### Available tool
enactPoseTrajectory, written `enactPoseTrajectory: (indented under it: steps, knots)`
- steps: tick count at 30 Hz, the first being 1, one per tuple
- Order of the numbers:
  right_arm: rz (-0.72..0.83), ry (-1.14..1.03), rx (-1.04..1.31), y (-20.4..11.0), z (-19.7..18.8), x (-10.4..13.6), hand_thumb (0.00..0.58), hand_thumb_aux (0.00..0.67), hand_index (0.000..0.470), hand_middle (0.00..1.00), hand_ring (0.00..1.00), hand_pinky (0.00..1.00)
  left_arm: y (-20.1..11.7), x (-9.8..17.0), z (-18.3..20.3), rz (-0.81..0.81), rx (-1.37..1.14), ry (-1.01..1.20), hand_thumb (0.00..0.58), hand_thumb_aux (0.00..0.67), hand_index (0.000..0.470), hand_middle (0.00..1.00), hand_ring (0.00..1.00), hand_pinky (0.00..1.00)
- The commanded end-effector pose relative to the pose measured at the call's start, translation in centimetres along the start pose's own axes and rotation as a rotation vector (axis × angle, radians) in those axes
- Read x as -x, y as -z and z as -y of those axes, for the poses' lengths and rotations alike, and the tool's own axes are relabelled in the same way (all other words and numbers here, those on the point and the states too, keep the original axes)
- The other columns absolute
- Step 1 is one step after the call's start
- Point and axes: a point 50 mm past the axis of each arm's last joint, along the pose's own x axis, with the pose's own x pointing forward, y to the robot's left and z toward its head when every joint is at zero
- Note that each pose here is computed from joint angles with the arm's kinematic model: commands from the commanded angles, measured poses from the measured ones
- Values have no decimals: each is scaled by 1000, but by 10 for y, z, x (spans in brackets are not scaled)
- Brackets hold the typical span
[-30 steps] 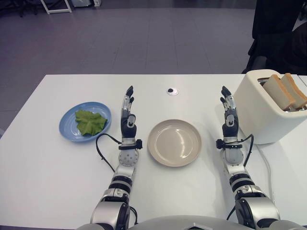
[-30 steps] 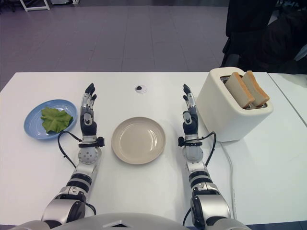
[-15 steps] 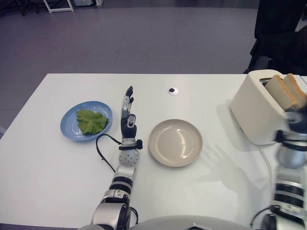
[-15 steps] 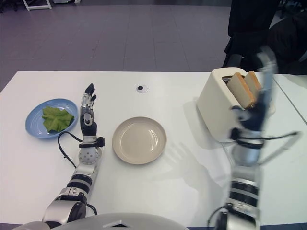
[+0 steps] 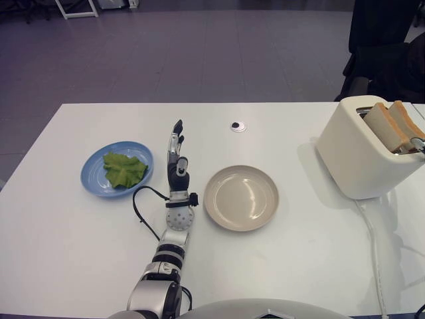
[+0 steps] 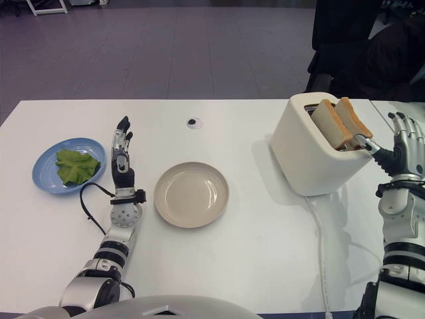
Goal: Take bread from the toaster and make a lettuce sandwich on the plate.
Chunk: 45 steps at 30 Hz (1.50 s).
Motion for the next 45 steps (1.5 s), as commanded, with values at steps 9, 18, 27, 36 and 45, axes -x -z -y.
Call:
enactPoseTrajectory:
  steps: [9, 18, 27, 36, 45]
  knots:
    - [67, -32, 29, -10, -3, -13, 580, 670, 470, 0, 0, 0, 5, 12, -6, -43, -23, -1, 0, 0, 0, 0, 0, 0]
    - [322, 170, -7, -61, 33, 0, 580, 670, 470, 827, 827, 827, 4, 14, -6, -42, -26, 4, 0, 0, 0, 0, 0, 0]
    - [465, 511, -208, -99, 72, 15, 580, 670, 470, 824, 824, 824, 5, 13, -5, -44, -30, 4, 0, 0, 0, 0, 0, 0]
    - [804, -150, -813, -193, 12, 63, 580, 670, 470, 788, 788, 788, 4, 6, 1, -33, -15, 25, 0, 0, 0, 0, 0, 0]
    - [763, -804, -824, -217, -98, 109, 580, 670, 470, 784, 784, 784, 1, -4, 11, -2, 16, 53, 0, 0, 0, 0, 0, 0]
